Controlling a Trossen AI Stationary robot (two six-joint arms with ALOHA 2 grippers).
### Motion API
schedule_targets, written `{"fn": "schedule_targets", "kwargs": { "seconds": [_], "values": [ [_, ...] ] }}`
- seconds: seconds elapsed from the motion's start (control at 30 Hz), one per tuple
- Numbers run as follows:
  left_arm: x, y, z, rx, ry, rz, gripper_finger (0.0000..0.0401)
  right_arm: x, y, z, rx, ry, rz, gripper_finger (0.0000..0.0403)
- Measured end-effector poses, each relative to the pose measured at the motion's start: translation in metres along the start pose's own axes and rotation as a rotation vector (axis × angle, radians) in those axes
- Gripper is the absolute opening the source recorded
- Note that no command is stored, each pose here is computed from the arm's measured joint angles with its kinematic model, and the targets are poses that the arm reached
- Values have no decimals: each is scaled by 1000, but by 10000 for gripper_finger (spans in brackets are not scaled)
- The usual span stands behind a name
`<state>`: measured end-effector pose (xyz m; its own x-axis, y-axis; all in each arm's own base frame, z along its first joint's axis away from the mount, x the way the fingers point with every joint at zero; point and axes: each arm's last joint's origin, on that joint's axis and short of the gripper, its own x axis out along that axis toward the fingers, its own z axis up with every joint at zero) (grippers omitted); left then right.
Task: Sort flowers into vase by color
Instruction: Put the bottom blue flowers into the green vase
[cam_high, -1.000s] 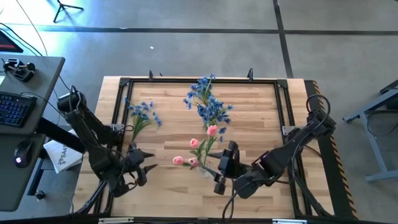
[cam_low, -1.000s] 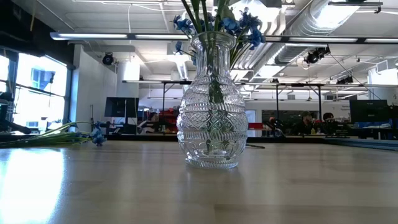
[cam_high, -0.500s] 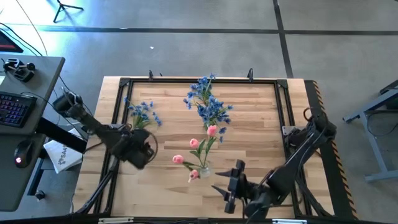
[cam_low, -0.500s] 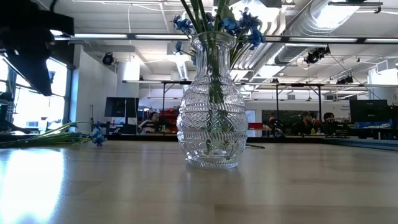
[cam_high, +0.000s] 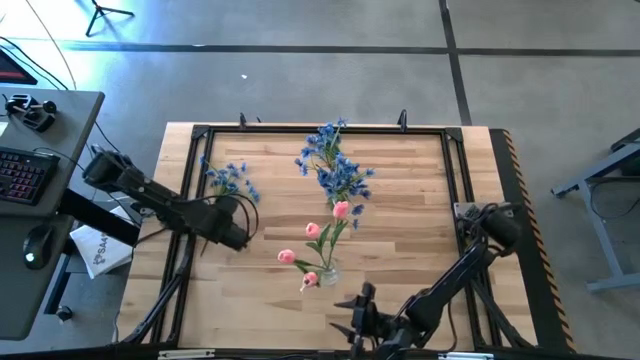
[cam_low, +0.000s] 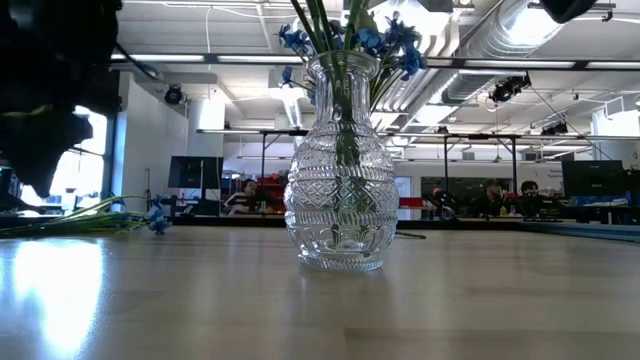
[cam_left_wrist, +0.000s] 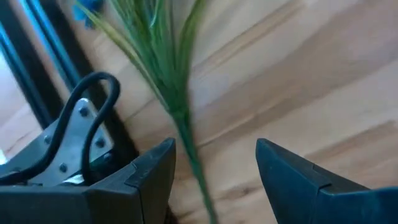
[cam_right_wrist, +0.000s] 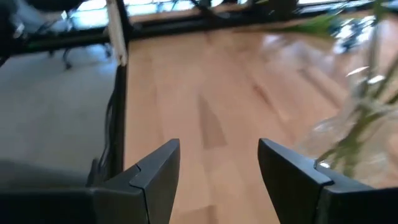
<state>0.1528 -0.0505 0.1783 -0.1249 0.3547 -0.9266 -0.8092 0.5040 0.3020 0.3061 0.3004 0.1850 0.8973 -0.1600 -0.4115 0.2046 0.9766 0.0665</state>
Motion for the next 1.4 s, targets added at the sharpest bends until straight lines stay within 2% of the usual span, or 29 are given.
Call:
{"fn": "schedule_targets", "kwargs": {
  "seconds": [0.17,0.3,0.53,0.83,0.97,1.2,1.3,1.4],
  "values": [
    [2,3,17,-57,-35,21,210,0,1,2,-47,2,16,213],
    [21,16,32,-77,50,83,210,-2,3,7,-82,-23,32,213],
    [56,30,52,-82,157,12,210,-2,3,9,-80,-33,37,213],
    [76,40,55,-50,198,-35,200,-2,4,10,-59,-36,42,213],
    [76,36,53,-15,199,-77,161,-2,4,10,-57,-38,44,213],
    [68,20,45,94,154,-132,52,-2,4,10,-62,-38,43,213],
    [59,8,42,131,143,-215,17,-2,4,10,-62,-38,43,213],
    [48,-6,40,172,96,-313,6,-2,4,10,-61,-38,43,213]
  ]
}}
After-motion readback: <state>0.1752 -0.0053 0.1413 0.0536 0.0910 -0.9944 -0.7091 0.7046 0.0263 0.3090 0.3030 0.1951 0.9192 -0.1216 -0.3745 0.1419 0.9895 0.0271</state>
